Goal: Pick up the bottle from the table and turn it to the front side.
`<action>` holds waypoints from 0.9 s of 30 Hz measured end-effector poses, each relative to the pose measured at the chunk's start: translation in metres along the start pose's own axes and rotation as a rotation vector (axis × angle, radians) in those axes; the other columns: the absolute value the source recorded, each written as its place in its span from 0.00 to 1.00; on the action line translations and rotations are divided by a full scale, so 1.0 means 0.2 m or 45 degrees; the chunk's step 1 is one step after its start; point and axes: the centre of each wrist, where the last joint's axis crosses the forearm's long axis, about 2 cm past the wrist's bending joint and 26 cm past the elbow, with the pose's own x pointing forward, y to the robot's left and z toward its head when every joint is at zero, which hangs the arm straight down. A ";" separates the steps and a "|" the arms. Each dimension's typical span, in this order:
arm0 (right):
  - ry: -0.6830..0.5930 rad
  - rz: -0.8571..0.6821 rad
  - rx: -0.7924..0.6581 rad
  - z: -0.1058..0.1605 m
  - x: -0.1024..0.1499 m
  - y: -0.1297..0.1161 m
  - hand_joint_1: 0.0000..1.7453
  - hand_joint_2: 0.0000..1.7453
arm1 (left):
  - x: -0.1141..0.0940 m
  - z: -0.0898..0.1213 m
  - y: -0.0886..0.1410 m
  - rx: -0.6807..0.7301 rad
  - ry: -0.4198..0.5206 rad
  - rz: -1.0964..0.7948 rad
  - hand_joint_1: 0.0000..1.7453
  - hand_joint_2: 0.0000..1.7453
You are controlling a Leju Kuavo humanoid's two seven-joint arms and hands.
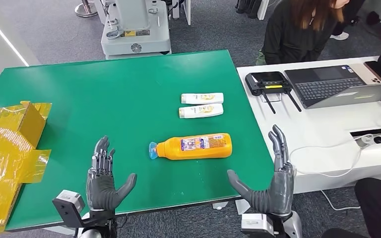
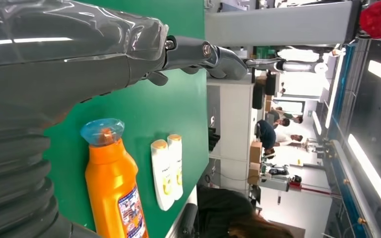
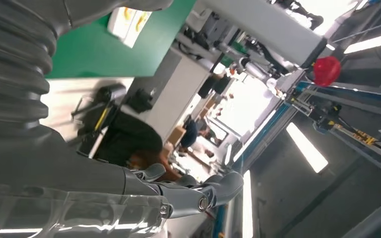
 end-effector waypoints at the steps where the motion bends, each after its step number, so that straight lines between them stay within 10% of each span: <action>1: -0.009 0.044 0.019 -0.01 -0.01 0.00 0.00 1.00 | 0.00 -0.01 0.00 -0.009 -0.002 0.002 0.00 1.00; 27: 0.088 0.137 0.408 -0.47 -0.17 0.28 0.00 1.00 | -0.07 -0.11 -0.02 -0.119 0.069 0.075 0.00 1.00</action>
